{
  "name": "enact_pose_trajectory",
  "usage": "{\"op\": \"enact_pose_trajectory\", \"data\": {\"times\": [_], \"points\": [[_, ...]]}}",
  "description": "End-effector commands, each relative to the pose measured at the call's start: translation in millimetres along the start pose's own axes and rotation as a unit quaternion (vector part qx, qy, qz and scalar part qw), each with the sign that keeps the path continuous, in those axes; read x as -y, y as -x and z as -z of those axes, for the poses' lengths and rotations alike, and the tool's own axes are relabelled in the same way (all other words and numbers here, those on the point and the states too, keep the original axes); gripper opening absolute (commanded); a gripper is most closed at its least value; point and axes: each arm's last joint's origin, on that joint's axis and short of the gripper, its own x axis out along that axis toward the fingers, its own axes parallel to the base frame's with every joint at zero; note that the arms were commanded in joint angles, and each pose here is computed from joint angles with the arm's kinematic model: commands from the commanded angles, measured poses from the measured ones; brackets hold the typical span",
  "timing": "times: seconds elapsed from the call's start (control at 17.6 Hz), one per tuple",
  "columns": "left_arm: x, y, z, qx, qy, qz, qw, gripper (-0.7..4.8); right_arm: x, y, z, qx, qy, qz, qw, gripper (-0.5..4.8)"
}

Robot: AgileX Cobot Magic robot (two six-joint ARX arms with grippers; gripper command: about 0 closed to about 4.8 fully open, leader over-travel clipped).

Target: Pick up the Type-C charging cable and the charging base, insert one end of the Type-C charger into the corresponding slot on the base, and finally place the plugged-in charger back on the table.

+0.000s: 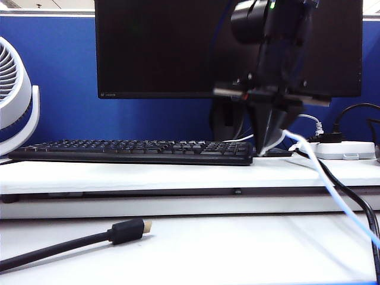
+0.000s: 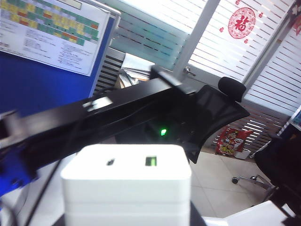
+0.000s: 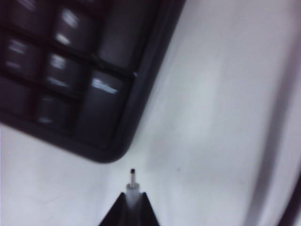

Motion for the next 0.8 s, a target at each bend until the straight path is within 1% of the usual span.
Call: {"op": "enact_pose_trajectory", "data": {"times": [0.06,0.11,0.17,0.23,0.28,0.34,0.4,0.46,0.51,0.57,0.63,0.68,0.8], "points": [[3.6,1,-3,0.003,-0.011,0.003,1.0,-0.05,12,6,-13,0.033,-0.023,-0.006,0.999,2.66],[3.6,1,-3,0.003,-0.011,0.003,1.0,-0.05,16,15,-19,0.044,-0.028,-0.007,0.999,2.66],[3.6,1,-3,0.003,-0.011,0.003,1.0,-0.05,17,29,-25,0.06,0.038,-0.018,0.997,2.66],[3.6,1,-3,0.003,-0.011,0.003,1.0,-0.05,16,35,-28,0.063,0.082,-0.028,0.994,2.66],[3.6,1,-3,0.003,-0.011,0.002,1.0,-0.05,14,43,-29,0.062,0.156,-0.047,0.985,2.66],[3.6,1,-3,0.003,-0.012,0.003,1.0,-0.05,11,48,-29,0.061,0.219,-0.062,0.972,2.66],[3.6,1,-3,0.003,-0.013,0.002,1.0,-0.05,4,55,-26,0.058,0.302,-0.09,0.947,2.64],[3.6,1,-3,0.003,-0.013,0.002,1.0,-0.05,5,55,-26,0.056,0.315,-0.096,0.943,2.64],[3.6,1,-3,0.003,-0.013,0.003,1.0,-0.05,1,54,-19,0.039,0.416,-0.099,0.903,2.65],[3.6,1,-3,0.003,-0.014,0.003,1.0,-0.05,-3,54,-14,0.03,0.5,-0.104,0.859,2.67],[3.6,1,-3,0.003,-0.013,0.002,1.0,-0.05,-5,54,-11,0.025,0.544,-0.107,0.832,2.72],[3.6,1,-3,0.003,-0.014,0.003,1.0,-0.05,-5,54,-10,0.023,0.567,-0.11,0.816,2.86],[3.6,1,-3,0.003,-0.014,0.003,1.0,-0.05,-8,54,-10,0.039,0.6,-0.131,0.788,2.87]]}}
